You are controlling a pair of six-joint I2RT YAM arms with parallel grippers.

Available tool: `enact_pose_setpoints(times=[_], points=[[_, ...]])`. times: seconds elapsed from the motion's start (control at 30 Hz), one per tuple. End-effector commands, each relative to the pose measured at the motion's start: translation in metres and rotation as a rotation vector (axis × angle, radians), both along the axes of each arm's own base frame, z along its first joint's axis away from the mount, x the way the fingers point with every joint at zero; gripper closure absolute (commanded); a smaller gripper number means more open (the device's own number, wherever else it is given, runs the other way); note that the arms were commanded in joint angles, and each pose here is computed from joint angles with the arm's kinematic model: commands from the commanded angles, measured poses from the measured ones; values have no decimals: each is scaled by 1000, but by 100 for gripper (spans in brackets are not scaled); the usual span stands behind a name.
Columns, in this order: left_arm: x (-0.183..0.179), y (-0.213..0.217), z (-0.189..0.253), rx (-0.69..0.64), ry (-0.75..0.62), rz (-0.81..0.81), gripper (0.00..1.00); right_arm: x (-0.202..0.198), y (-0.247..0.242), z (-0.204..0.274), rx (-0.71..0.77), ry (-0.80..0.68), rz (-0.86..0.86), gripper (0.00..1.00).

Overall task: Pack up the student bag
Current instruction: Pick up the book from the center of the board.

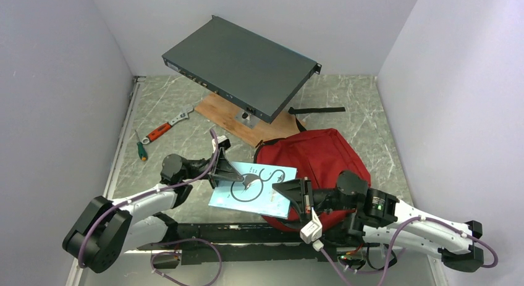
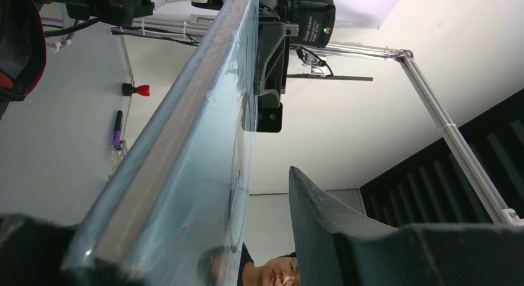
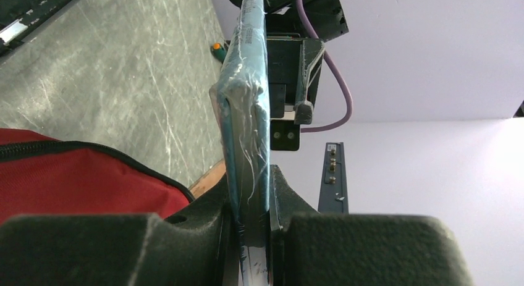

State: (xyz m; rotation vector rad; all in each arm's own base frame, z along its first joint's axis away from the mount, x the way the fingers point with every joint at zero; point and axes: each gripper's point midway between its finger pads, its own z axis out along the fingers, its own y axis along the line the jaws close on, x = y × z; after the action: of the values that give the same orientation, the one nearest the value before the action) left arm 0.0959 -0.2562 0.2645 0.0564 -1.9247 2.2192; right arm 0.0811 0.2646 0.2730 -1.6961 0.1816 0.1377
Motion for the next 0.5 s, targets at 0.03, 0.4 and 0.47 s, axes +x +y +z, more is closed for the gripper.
enact_pose_setpoints(times=[0.03, 0.4, 0.47], points=[[-13, 7, 22, -116, -82, -9, 48, 9, -11, 42, 141, -76, -85, 100], [-13, 8, 21, -129, -77, -22, 36, -4, -20, 37, 117, -51, -86, 100], [-11, 7, 19, -114, -67, -22, 44, -8, -19, 36, 108, -41, -63, 100]])
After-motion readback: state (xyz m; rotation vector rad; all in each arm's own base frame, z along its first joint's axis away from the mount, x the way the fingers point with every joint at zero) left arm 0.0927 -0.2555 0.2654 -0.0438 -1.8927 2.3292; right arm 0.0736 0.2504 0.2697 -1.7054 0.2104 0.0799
